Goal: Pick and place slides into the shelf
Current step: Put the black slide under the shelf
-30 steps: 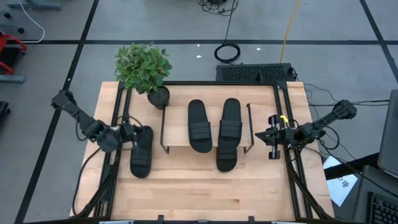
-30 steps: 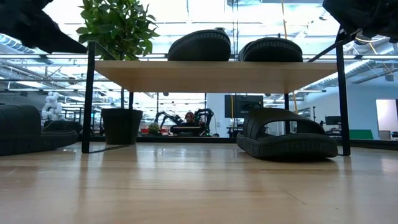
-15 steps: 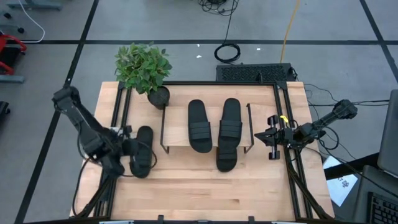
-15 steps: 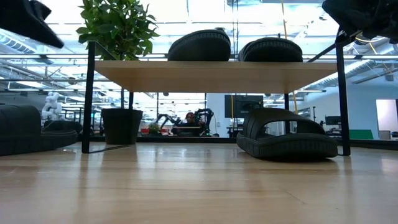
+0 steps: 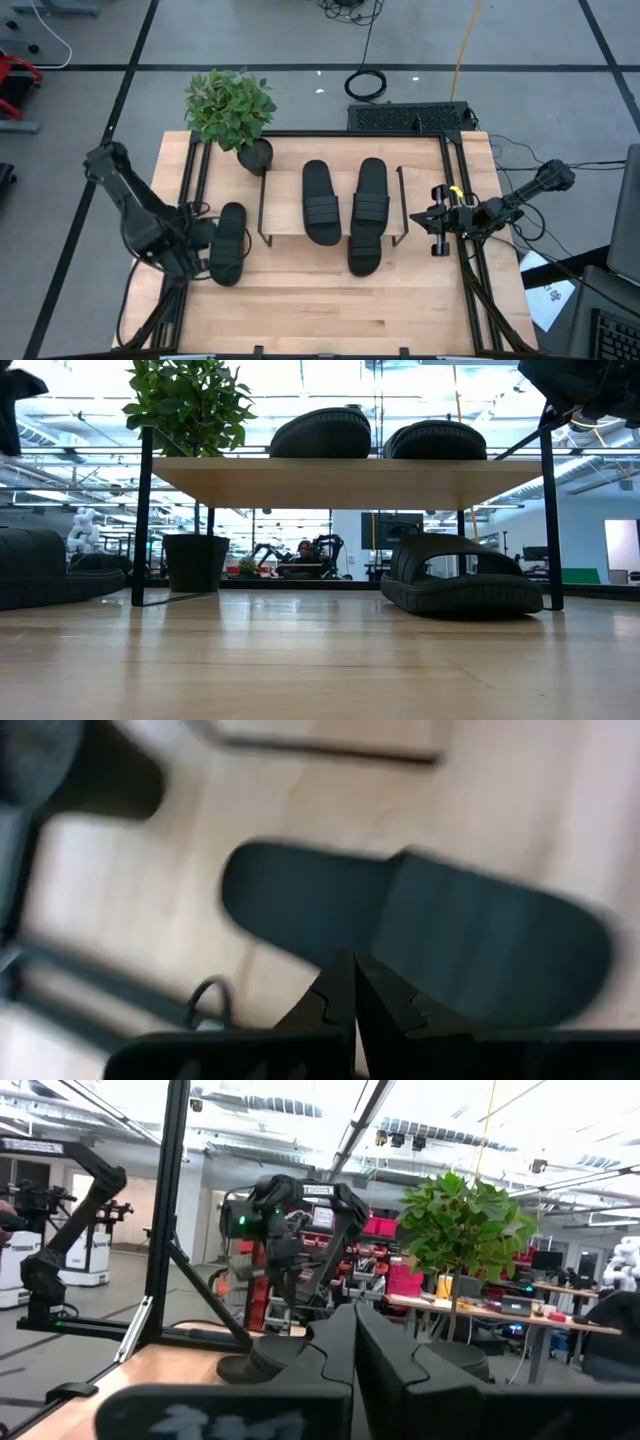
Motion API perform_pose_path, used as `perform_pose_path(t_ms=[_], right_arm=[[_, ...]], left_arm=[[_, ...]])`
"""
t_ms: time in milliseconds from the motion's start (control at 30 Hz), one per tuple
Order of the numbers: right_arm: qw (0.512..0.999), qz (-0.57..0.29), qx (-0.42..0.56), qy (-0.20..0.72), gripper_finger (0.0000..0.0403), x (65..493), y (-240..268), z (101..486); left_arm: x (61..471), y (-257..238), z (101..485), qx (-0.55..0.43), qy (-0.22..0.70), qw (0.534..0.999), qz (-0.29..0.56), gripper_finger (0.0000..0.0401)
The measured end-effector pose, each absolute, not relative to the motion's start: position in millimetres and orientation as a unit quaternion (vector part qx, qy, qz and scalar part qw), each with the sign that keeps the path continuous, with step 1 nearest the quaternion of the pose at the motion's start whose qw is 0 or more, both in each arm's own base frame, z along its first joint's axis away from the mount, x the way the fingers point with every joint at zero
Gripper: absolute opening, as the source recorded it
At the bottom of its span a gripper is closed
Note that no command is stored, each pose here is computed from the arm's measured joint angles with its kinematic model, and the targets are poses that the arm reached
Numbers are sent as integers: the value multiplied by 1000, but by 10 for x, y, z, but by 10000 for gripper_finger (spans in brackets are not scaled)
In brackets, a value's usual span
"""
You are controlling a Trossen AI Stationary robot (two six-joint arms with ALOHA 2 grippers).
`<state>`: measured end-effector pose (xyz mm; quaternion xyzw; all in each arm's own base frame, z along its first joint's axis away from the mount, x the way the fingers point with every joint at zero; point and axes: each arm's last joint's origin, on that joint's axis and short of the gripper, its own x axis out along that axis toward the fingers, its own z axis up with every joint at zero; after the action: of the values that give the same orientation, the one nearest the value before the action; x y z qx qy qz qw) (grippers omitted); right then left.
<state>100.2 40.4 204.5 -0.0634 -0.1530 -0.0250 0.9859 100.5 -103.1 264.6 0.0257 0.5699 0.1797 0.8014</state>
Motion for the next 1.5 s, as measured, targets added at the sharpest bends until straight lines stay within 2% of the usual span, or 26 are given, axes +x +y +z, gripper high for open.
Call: perform_pose_path(t_ms=[100, 167, 367, 467, 567, 633, 800, 1000, 1233, 1367, 1500], right_arm=[[985, -27, -71, -156, 0, 1000, 404, 2052], [984, -28, -72, -160, 0, 997, 402, 2060], [983, -15, -78, -164, 0, 996, 410, 2064], [982, 4, -83, -170, 0, 995, 421, 2067], [981, 7, -88, -173, 0, 994, 423, 2070], [981, 7, -87, -173, 0, 994, 423, 2070], [981, 7, -87, -173, 0, 993, 423, 2071], [980, 6, -83, -179, 0, 989, 420, 2083], [980, 6, -83, -179, 0, 989, 421, 2083], [980, 6, -83, -179, 0, 989, 421, 2082], [980, 6, -83, -179, 0, 989, 421, 2083]], left_arm=[[982, -975, 2849, 7, 540, 834, 111, 2], [967, -867, 2919, -24, 523, 845, 109, 1], [942, -584, 2831, -89, 559, 813, 137, 11], [992, -567, 2863, -85, 555, 824, 74, 22], [1053, -578, 2890, -41, 543, 839, 1, 29], [1105, -579, 2893, -33, 538, 842, -18, 30], [1241, -505, 2793, -108, 581, 807, 13, 30], [1262, -348, 2467, -203, 636, 744, 14, 31], [1296, -190, 2460, -222, 625, 748, -21, 33], [1336, -117, 2472, -246, 609, 753, -47, 63], [1342, -56, 2471, -258, 603, 754, -42, 128]])
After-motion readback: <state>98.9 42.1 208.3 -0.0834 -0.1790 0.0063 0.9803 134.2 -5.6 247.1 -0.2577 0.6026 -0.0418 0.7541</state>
